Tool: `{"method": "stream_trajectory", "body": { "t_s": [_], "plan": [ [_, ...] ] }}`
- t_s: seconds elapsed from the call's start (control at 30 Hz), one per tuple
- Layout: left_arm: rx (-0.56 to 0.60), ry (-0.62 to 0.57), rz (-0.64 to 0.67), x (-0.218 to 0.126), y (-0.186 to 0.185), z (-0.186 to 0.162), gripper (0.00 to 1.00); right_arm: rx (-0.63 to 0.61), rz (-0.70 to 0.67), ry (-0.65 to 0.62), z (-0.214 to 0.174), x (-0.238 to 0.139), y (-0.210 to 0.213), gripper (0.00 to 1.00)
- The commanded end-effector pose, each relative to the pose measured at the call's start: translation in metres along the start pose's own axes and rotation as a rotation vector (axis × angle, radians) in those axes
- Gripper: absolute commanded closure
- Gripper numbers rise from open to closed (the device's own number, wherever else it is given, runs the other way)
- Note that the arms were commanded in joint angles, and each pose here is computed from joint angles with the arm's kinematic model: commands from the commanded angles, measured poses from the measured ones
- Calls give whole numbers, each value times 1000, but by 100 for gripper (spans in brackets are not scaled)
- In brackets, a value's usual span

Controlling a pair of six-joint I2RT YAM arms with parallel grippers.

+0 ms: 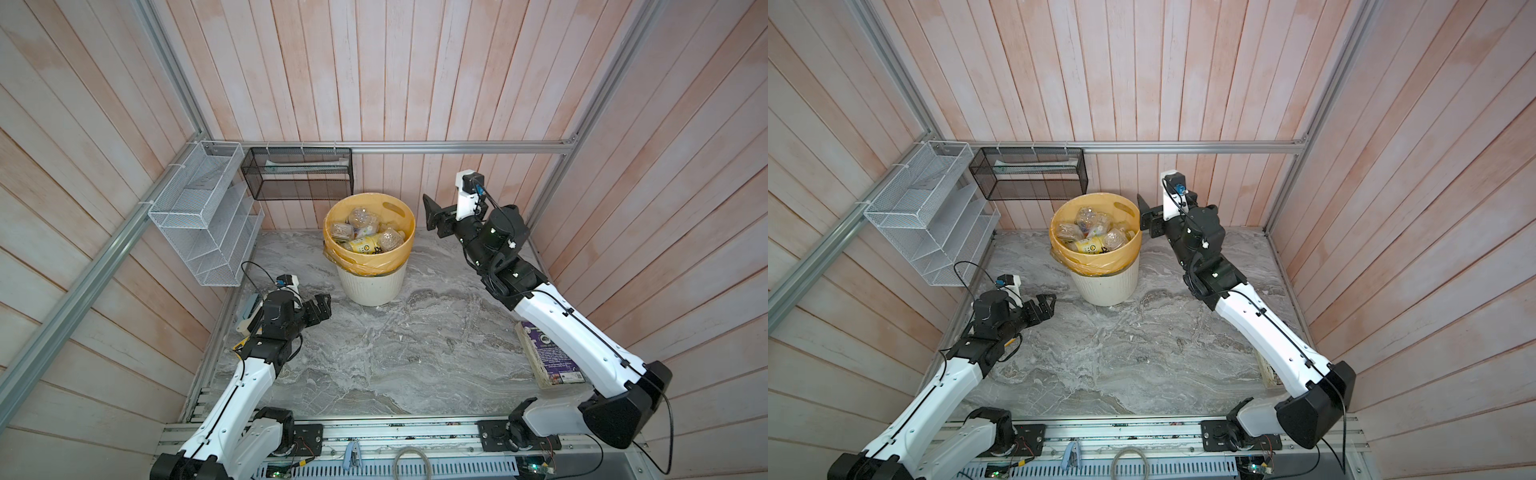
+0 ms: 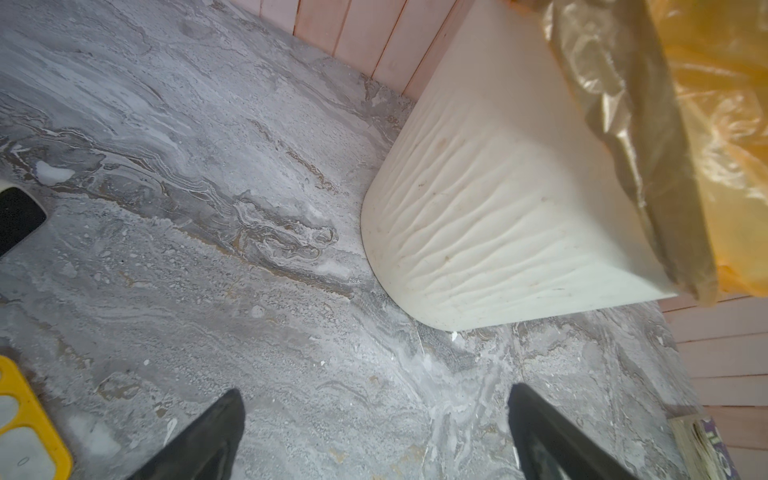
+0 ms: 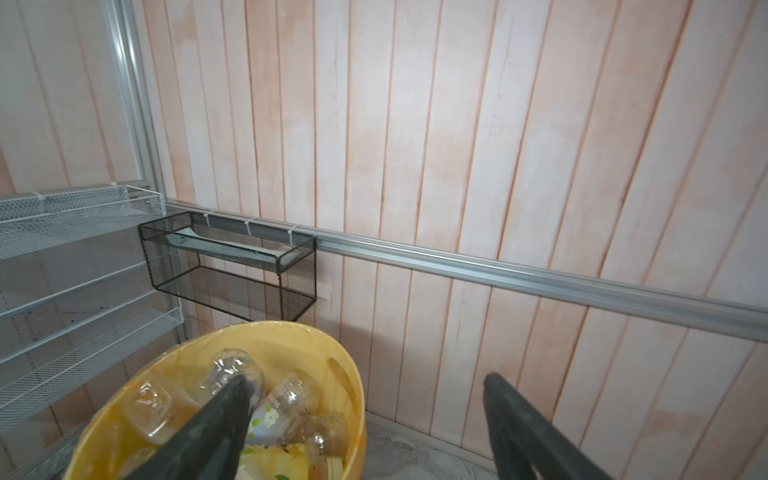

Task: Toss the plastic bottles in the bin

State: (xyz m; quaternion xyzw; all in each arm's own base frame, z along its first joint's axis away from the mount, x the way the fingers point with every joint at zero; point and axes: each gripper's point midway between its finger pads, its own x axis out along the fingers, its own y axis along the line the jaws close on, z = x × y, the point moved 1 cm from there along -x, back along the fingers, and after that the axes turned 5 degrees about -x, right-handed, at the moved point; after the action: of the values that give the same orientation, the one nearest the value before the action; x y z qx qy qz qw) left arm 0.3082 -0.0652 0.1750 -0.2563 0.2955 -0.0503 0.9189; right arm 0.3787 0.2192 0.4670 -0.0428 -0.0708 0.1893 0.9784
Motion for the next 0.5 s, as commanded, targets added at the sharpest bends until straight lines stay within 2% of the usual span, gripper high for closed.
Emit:
{"method": "stream_trajectory", "body": {
  "t_s": [0.0,0.13,0.27,0.47],
  "plan": [
    [18,-23,16,0,3,2,0,4,-80,72,-41,-16,-24,10],
    [26,-51,36,-1,6,7,0,-18,-207,110,-85,-49,-60,10],
    [41,-92,80,2,13,13,0,-14,-357,146,-147,-87,-107,8],
    [76,-162,159,4,27,24,0,18,-504,320,-245,-134,-154,9]
  ]
}}
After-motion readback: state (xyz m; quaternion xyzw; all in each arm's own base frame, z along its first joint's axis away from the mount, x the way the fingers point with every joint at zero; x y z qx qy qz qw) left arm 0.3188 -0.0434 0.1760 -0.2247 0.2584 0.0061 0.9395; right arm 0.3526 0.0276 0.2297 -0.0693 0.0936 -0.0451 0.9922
